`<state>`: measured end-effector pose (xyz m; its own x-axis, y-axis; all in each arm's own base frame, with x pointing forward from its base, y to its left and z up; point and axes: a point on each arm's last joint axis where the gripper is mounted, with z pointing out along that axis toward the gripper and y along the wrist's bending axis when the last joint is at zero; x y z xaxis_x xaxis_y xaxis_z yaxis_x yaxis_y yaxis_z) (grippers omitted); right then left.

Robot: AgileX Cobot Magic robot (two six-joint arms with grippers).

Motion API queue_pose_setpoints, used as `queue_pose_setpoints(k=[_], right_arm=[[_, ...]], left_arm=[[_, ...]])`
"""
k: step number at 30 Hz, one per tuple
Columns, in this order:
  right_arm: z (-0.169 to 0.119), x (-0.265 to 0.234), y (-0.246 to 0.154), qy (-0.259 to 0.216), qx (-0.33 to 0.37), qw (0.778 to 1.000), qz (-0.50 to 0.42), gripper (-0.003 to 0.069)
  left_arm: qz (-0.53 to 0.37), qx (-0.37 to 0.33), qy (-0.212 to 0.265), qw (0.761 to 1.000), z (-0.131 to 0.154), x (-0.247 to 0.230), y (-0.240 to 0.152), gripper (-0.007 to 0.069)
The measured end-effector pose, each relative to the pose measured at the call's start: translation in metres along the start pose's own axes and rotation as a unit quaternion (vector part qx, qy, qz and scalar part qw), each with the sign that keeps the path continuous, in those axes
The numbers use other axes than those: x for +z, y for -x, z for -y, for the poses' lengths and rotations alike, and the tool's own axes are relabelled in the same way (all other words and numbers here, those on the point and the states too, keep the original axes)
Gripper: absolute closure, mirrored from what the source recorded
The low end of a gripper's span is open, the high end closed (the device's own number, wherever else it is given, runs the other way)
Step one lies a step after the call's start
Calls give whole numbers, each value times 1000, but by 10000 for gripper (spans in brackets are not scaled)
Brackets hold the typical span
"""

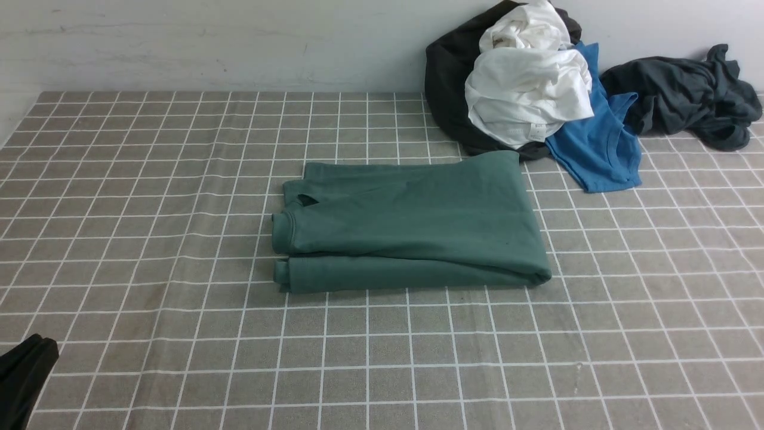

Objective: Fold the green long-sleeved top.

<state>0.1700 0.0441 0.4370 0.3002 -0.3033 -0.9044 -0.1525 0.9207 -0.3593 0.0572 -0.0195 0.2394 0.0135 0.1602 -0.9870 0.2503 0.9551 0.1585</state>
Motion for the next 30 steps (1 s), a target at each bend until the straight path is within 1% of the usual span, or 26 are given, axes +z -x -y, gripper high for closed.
queue_pose_setpoints(k=[1, 3, 4, 5, 6, 7, 8, 9, 12, 14, 17, 22, 27, 30], right_arm=[[-5, -24, -11, -24, 2, 998, 64, 631], [-10, -47, -23, -50, 2, 989, 137, 631], [-12, -57, -27, -62, 2, 984, 169, 631], [-13, -71, -30, -79, 3, 973, 216, 631], [-14, -73, -33, -81, 5, 972, 219, 631], [-14, -87, -34, -102, 10, 959, 266, 631], [-14, -93, -37, -110, 14, 954, 278, 631], [-14, -99, -41, -117, 20, 951, 284, 631], [-16, -107, -53, -125, 35, 953, 274, 631], [-20, -109, -63, -123, 39, 957, 261, 631], [-23, -110, -72, -118, 39, 961, 246, 631], [-24, -109, -74, -116, 41, 964, 237, 631], [-19, -111, -78, -140, 74, 961, 228, 631], [-20, -134, -88, -157, 88, 954, 240, 631]], left_arm=[[2, -10, -1, 1000, 0, 0, 0, 633], [4, -23, -3, 1000, 0, 0, 1, 633], [5, -29, -4, 1000, 1, 0, 1, 633], [6, -37, -5, 999, 1, 0, 1, 633], [6, -38, -5, 999, 1, 0, 1, 633], [8, -47, -6, 999, 1, 0, 2, 633], [9, -51, -6, 999, 1, 0, 2, 633], [10, -58, -7, 998, 1, 0, 2, 633], [14, -79, -9, 997, 1, 0, 2, 633], [14, -79, -10, 997, 2, 0, 3, 633], [18, -102, -13, 995, 2, 0, 3, 633], [23, -130, -16, 991, 2, 0, 4, 633], [28, -160, -18, 987, 2, 0, 6, 633], [32, -184, -20, 982, 3, 0, 6, 633]])
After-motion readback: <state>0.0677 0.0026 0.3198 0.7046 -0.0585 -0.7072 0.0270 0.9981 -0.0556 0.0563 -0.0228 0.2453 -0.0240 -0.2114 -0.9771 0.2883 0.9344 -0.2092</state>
